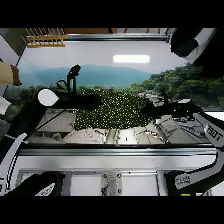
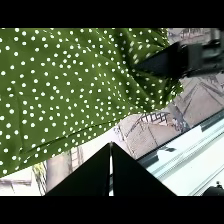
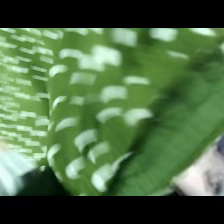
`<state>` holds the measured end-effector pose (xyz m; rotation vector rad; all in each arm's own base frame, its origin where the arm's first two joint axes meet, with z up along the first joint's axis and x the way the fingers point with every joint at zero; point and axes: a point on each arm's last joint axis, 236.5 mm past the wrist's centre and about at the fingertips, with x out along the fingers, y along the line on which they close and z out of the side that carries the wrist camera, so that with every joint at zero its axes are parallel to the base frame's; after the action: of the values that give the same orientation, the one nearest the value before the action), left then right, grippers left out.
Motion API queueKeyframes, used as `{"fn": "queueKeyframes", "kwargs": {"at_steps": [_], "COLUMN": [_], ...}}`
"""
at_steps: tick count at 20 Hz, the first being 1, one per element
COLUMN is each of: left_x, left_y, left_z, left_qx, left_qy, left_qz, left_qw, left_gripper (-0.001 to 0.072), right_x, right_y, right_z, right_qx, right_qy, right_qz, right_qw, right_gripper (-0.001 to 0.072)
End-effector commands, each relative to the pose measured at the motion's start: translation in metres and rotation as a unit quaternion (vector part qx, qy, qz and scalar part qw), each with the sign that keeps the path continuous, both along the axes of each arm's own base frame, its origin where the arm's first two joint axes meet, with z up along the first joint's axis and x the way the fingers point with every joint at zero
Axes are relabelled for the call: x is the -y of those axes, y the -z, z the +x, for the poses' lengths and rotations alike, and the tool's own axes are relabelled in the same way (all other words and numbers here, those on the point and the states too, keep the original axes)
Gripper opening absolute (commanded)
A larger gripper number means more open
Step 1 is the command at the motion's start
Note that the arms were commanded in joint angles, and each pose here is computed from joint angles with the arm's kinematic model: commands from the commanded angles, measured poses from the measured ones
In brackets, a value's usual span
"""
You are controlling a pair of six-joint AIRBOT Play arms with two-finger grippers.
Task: Fold the clothes and pants, and hang the long-sleeved shirts on hangers.
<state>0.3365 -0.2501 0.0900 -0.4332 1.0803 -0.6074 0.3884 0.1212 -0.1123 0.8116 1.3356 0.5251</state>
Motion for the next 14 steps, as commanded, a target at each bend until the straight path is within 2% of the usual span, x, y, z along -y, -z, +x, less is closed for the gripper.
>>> {"fn": "queueKeyframes", "kwargs": {"at_steps": [1, 5, 8, 11, 14], "left_x": [0.000, 0.000, 0.000, 0.000, 0.000], "left_y": [0.001, 0.003, 0.003, 0.003, 0.003], "left_z": [-0.004, -0.009, -0.009, -0.008, -0.008], "left_qx": [-0.006, -0.015, -0.015, -0.014, -0.014], "left_qy": [0.005, 0.012, 0.012, 0.011, 0.011], "left_qz": [0.002, 0.005, 0.005, 0.004, 0.004], "left_qw": [1.000, 1.000, 1.000, 1.000, 1.000], "left_gripper": [0.0004, 0.0004, 0.0004, 0.0004, 0.0003], "right_x": [-0.019, 0.021, 0.119, 0.252, 0.360], "right_y": [-0.010, -0.054, -0.107, -0.155, -0.183], "right_z": [0.005, 0.045, 0.084, 0.088, 0.045], "right_qx": [0.015, 0.066, 0.121, 0.154, 0.154], "right_qy": [-0.011, 0.034, 0.111, 0.258, 0.381], "right_qz": [0.015, -0.013, -0.098, -0.178, -0.217], "right_qw": [1.000, 0.997, 0.982, 0.937, 0.885], "right_gripper": [0.0009, 0.0008, 0.0007, 0.0008, 0.0007]}}
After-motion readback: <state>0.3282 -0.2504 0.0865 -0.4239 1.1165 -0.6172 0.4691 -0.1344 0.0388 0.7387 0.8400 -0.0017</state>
